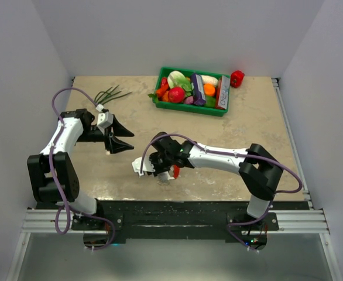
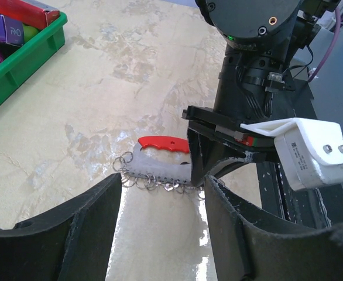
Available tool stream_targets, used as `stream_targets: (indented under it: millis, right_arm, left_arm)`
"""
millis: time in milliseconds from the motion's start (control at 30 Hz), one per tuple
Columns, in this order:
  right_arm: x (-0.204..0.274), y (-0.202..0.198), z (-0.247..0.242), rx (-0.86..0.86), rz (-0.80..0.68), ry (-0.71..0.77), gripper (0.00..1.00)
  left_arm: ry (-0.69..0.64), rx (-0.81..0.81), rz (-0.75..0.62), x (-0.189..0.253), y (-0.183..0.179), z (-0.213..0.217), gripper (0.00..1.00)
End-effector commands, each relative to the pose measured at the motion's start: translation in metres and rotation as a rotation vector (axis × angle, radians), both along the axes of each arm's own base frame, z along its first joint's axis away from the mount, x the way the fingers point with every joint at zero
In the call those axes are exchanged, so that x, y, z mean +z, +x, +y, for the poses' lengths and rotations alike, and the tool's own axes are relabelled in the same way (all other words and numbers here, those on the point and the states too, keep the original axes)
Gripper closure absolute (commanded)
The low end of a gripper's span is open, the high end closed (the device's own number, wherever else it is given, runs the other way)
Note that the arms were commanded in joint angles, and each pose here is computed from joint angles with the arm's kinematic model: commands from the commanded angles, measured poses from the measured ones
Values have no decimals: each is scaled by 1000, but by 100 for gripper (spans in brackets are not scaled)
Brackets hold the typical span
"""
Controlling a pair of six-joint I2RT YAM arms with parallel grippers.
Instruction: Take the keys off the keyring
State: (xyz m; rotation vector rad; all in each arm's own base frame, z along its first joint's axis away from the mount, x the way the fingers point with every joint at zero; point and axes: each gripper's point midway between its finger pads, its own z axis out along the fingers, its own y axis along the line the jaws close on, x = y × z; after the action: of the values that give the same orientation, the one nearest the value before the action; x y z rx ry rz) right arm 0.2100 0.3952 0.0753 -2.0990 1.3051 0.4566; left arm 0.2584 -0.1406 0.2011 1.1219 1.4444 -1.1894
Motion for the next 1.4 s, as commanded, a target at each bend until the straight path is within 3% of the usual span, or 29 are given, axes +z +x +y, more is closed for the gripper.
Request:
stream_targets:
  millis: [0,633,1200,1367]
  right_arm:
    - [0,13,-4,-21,-61,-12,82]
    - [-36,6,-24,24,-45,-123,71]
    - [-47,10,-20,0,-50,-122,73]
    - [-47,10,-18,7,-48,-125,81]
  left_arm:
    - [-103,24,-47,26,6,-3,37]
    - [-94,24,-48,20,5,-2,36]
    - [-92,23,-49,16,3,-2,37]
    - [-89,21,-46,14,3,-2,37]
